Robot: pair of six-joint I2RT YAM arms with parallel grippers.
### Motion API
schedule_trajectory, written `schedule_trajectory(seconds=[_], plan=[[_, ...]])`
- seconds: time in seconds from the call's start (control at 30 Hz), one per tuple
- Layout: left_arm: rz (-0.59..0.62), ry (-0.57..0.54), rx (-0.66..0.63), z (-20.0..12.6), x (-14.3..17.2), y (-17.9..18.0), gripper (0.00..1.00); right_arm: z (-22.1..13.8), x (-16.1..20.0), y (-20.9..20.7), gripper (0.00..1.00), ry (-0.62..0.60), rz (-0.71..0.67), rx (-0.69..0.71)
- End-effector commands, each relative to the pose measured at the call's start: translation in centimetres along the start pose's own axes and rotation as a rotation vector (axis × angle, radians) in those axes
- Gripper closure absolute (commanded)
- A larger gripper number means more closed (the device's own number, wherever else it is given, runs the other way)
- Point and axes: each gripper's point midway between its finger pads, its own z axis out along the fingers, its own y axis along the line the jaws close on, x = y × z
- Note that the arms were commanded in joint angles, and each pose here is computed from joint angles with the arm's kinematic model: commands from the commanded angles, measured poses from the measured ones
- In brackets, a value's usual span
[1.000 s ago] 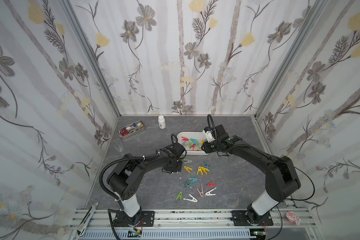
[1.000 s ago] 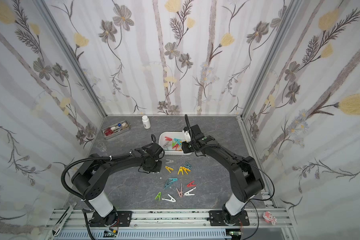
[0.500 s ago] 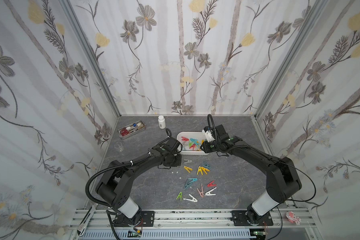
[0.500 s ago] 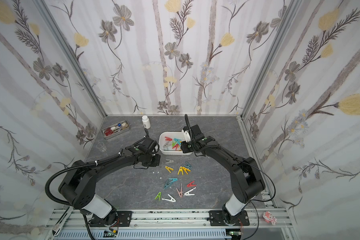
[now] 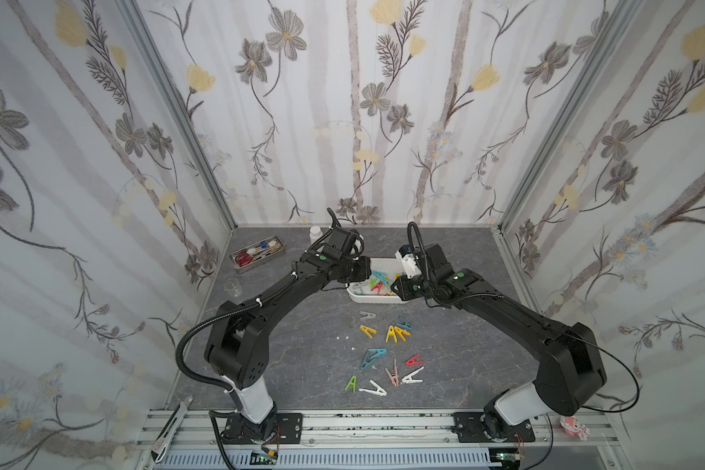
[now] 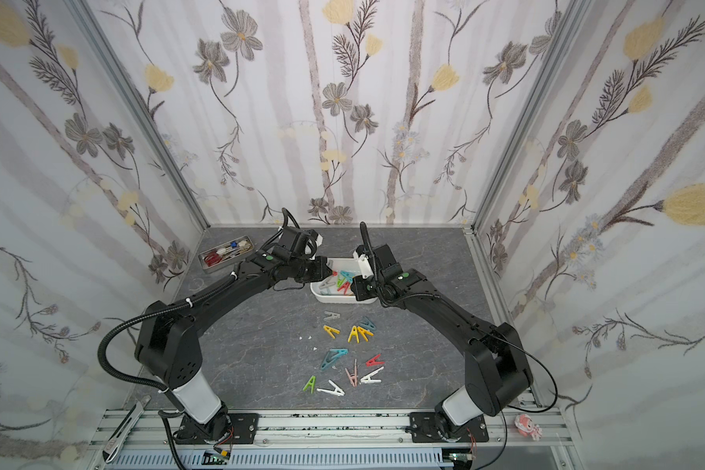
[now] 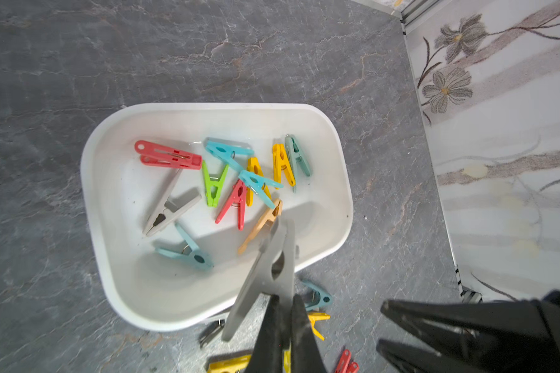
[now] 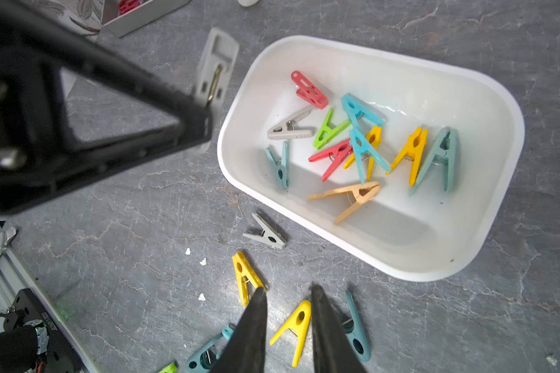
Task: Put the clothespins into the storage box
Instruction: Place the clothespin in the storage box.
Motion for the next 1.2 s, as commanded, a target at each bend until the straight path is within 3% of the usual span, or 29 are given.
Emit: schedule_trajectory(seconds=[0.0, 0.27, 0.47, 0.57, 0.67, 1.17], plan=[[0.001, -0.023, 0.024, 1.9, -1.6, -0.3, 0.94, -0.2, 0.9, -0.4, 0.74, 0.003, 0.021, 0.019], [-0.033, -0.015, -0.029, 5.7, -2.3, 1.6, 0.89, -1.2, 2.5, -1.5, 0.73, -0.008, 0.040, 0.059], [-0.044, -0.006, -0.046, 6.5, -2.1, 2.2, 0.81, -1.6, 2.8, -2.0, 0.73, -0.018, 0.044, 0.080], [-0.042, -0.014, -0.050, 6.3, -2.4, 2.2, 0.69, -1.6, 2.8, -2.0, 0.73, -0.019, 0.045, 0.078], [-0.036, -0.030, -0.053, 5.8, -2.9, 1.9, 0.65, -1.6, 2.6, -1.9, 0.73, -0.025, 0.044, 0.073], [-0.050, -0.077, -0.048, 3.6, -2.8, 1.4, 0.58, -2.4, 1.9, -0.8, 0.73, -0.059, 0.049, 0.061]])
